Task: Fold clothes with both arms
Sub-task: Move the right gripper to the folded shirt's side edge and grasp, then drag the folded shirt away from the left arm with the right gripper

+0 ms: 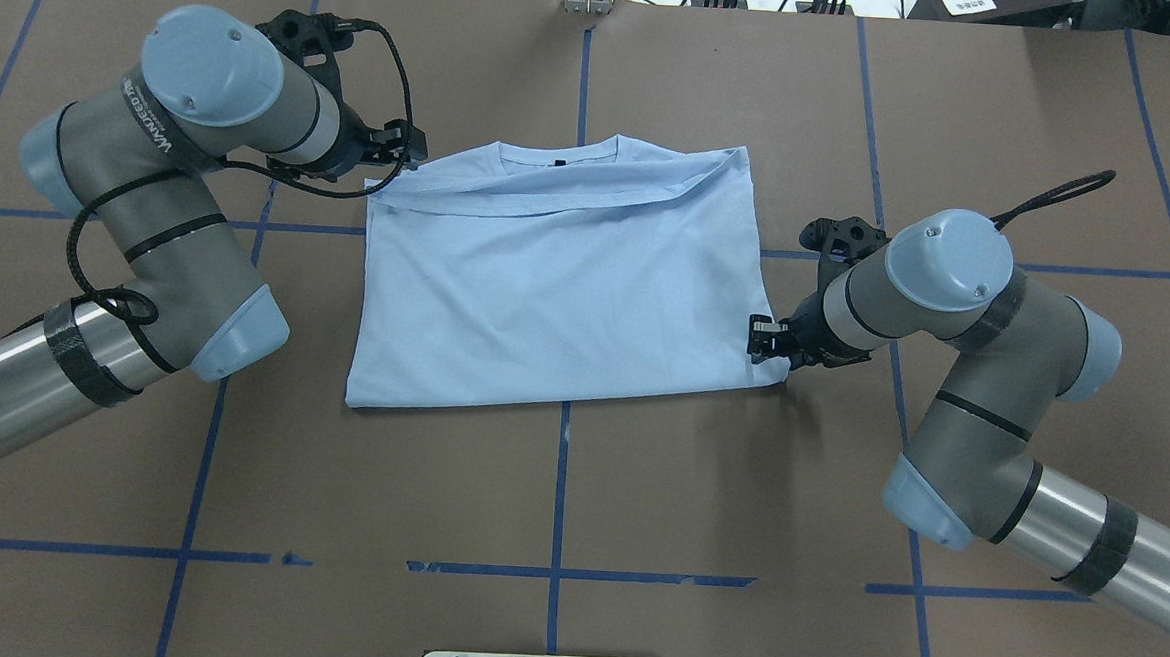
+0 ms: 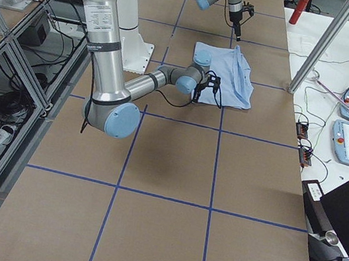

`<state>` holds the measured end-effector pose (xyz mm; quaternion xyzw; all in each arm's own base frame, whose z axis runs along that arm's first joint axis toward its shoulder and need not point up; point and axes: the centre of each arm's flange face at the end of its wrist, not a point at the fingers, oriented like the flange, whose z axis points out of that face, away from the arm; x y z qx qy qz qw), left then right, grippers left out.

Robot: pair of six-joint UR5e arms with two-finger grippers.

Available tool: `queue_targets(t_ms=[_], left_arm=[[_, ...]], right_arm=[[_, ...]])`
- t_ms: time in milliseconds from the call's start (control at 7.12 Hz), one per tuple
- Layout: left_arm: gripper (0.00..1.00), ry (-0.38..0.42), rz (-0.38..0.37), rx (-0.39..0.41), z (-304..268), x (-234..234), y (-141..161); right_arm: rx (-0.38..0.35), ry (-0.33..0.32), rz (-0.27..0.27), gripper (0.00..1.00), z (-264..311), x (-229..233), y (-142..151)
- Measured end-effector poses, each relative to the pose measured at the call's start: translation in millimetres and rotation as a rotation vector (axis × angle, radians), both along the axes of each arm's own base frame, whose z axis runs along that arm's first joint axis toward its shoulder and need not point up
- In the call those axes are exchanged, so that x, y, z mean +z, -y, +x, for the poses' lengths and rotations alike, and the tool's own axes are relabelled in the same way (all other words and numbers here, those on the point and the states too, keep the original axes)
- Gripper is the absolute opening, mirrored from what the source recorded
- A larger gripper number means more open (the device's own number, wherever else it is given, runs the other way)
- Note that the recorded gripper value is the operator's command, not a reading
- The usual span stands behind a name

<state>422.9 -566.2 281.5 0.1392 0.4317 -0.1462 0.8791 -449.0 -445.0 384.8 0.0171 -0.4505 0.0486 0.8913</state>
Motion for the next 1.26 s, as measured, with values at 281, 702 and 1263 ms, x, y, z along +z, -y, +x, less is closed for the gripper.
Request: queue_targets(t_ms=[281, 702, 1263], left_arm=[[1.00, 0.000, 0.000, 0.003, 2, 0, -1], [1.00, -0.003, 0.004, 0.003, 2, -2, -3], [1.00, -0.020, -0.013, 0.006, 12, -3, -18]], right_arm=[[-0.005, 0.001, 0.003, 0.00, 1, 0, -1], [-0.036, 0.018, 0.005, 0.00, 38, 7, -46], [-0.299, -0.012, -0.054, 0.99, 92, 27, -223]])
